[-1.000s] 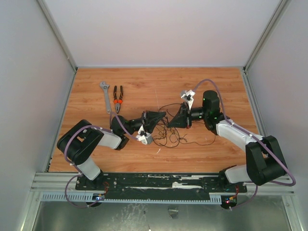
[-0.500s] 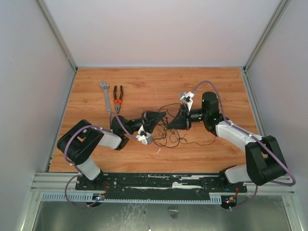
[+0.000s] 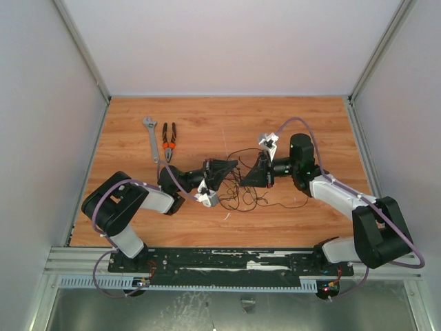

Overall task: Zip-tie the wires
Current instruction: Tie the cable at the center of the board.

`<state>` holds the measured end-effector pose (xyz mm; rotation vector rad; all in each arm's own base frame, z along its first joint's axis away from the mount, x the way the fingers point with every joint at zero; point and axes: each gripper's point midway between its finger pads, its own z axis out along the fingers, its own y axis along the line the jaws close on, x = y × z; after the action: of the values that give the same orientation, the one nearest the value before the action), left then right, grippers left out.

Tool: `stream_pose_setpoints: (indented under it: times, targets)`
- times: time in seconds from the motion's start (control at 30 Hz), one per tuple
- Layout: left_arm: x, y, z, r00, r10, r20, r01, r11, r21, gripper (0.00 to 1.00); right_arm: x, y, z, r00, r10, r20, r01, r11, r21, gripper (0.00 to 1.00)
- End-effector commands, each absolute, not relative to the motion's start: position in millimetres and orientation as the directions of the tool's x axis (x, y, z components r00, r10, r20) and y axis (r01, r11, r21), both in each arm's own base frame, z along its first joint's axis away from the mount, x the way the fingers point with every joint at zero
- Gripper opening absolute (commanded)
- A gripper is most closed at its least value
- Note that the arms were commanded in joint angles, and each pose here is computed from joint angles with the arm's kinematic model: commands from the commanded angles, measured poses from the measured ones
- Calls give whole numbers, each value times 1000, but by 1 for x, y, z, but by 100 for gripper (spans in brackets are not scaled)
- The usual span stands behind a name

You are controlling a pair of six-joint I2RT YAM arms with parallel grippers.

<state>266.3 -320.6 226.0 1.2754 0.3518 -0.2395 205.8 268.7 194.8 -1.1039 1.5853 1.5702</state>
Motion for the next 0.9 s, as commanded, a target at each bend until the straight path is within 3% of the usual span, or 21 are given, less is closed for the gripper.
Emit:
stream_pose_setpoints:
  times: [0.0,0.87]
  targets:
    - [249,-309,288,986,-29,-166,161,435,886,0,204,266,193,-420,-112,-901,-902,-58,428,0]
    - [249,-309,285,985,-28,-173,168,434,885,0,211,267,210,-384,-95,-918,-917,-72,391,0]
